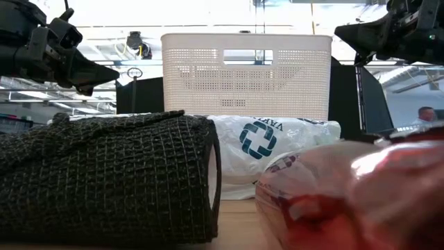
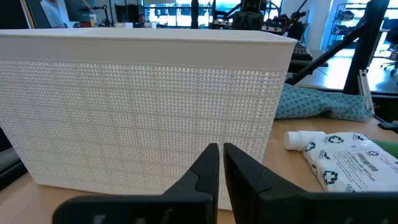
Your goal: Pick & place medical supplies in basket/bin
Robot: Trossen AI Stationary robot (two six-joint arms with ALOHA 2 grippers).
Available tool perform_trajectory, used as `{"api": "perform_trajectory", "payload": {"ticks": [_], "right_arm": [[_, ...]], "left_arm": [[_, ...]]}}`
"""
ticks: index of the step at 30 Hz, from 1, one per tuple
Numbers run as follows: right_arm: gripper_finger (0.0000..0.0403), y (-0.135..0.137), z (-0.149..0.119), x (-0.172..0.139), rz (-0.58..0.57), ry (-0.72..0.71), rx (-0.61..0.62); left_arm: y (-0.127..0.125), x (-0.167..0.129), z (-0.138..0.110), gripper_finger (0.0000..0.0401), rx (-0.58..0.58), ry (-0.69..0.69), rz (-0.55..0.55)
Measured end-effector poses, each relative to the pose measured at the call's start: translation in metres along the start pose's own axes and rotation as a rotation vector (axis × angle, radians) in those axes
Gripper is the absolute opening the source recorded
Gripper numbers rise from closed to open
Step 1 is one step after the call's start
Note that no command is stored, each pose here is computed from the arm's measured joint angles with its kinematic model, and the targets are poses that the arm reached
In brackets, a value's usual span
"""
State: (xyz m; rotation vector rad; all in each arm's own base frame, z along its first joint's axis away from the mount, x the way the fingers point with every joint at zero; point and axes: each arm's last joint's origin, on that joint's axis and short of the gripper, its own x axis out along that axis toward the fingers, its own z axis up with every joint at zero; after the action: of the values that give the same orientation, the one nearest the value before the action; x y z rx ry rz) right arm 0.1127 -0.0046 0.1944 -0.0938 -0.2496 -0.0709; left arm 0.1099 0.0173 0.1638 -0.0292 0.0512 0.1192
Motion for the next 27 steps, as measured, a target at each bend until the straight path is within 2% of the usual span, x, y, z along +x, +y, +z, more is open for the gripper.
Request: {"api": "perform_trajectory", "payload": {"ticks": [23, 27], "right_arm": [[0.0000, 0.0000, 0.0000, 0.0000, 0.000, 0.000, 0.000], [0.0000, 0.0000, 0.0000, 0.0000, 0.000, 0.000, 0.000]], "left_arm": [[0.0000, 0.0000, 0.0000, 0.0026, 0.000, 0.000, 0.000], [0.0000, 0.0000, 0.0002, 0.0026, 0.052, -0.002, 0.000]]}}
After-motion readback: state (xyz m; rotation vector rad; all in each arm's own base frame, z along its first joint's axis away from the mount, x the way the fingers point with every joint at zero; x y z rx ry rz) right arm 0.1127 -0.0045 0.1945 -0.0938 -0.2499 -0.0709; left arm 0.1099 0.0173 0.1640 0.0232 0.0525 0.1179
